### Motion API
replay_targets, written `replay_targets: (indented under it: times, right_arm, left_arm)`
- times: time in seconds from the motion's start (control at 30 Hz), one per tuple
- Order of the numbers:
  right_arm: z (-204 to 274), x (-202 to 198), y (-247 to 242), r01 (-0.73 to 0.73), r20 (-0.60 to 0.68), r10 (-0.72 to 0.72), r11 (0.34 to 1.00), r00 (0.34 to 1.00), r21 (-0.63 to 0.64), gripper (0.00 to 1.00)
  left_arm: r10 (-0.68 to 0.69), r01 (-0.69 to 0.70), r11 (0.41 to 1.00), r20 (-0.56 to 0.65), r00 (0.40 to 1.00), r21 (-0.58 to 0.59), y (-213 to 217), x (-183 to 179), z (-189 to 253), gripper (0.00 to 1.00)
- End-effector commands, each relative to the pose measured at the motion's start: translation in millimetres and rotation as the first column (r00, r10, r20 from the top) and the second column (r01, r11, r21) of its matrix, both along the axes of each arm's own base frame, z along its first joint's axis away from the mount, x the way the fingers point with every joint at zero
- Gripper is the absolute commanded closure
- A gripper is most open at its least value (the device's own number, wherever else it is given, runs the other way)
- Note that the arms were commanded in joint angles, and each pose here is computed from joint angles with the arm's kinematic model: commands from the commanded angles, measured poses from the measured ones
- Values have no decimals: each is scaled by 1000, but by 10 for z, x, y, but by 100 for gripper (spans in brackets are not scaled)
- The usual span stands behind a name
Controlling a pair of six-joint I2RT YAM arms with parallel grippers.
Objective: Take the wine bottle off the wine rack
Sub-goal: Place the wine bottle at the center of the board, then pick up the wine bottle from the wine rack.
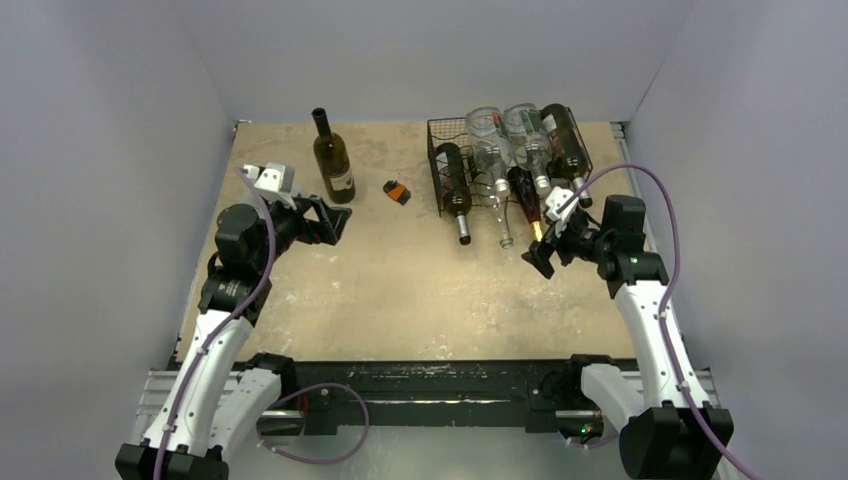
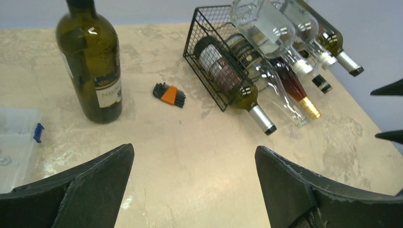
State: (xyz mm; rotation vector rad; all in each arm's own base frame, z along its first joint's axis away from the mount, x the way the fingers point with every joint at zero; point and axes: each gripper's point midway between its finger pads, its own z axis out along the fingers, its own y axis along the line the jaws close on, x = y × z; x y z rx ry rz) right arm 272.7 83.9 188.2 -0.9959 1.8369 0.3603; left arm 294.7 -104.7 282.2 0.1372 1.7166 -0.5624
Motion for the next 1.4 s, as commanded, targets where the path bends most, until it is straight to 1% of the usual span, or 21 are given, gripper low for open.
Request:
replay_targets:
  times: [0.0,0.13,0.37,0.57,0.73,0.93,1.03,1.2,1.37]
  right_arm:
    - [289,-6,78,-77,58,76,997,995,6,1]
    - [462,37,149,-111,66,108,993,992,42,1]
    - [676,80,210,-135,72,130,988,989,79,1]
    - [713,63,228,-144,53,140,986,989,89,1]
    - [835,124,229,-141,50,136,985,989,96,1]
    - [1132,256,219,-117,69,110,987,992,111,1]
    - [1240,336,210,-88,74,78,987,994,132,1]
    - [1321,583,151,43,22,-49,977,999,208,1]
    - [1339,759,86,132,-13,-133,962,991,238,1]
  left_arm:
    - [-66,66,997,-13,998,47,-122,-74,49,0]
    - [-85,88,995,-59,995,41,-170,-60,-16,0]
    - [-86,89,995,-82,993,35,-174,-45,-52,0]
    - [-70,68,997,-126,990,-26,-171,-4,-77,0]
    - [-78,77,997,-142,987,-11,-175,1,-145,0]
    - [-104,105,994,-162,981,-5,-209,-12,-152,0]
    - [-111,110,994,-168,979,-15,-216,-6,-145,0]
    - [-113,109,994,-174,978,-29,-204,9,-136,0]
    - [-105,101,994,-182,978,-31,-182,27,-159,0]
